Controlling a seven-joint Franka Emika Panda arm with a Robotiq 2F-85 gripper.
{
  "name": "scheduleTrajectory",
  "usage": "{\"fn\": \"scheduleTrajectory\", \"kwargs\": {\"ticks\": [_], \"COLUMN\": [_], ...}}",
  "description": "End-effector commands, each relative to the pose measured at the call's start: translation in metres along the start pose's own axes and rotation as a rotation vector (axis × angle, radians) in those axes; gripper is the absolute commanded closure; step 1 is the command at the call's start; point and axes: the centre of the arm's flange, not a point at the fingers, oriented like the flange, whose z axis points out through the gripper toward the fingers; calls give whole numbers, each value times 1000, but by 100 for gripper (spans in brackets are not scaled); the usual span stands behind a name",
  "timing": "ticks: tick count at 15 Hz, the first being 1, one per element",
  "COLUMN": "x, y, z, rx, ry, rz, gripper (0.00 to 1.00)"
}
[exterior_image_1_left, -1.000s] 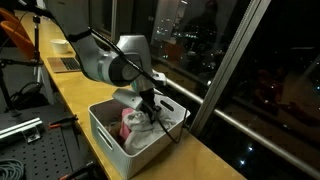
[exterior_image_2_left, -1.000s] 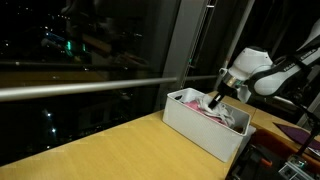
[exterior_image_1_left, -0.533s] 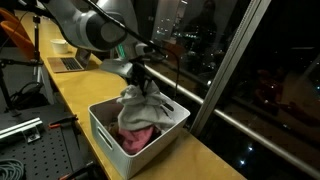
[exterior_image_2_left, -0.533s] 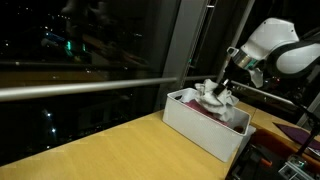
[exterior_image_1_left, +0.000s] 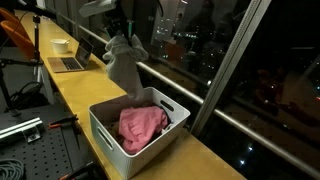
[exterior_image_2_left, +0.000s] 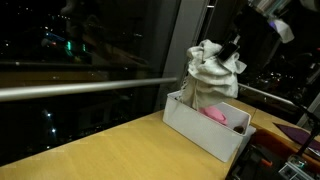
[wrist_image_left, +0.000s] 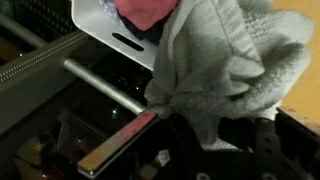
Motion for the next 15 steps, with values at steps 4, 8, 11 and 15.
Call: {"fn": "scheduleTrajectory", "kwargs": {"ticks": [4, 8, 11, 15], "x": [127, 150, 130, 101], "y": [-85, -111, -122, -144], "z": [-23, 32, 68, 75], "rx": [47, 175, 310, 378], "ry": [65, 25, -66, -143], "rz": [-210, -210, -141, -85], "gripper": [95, 95, 95, 95]}}
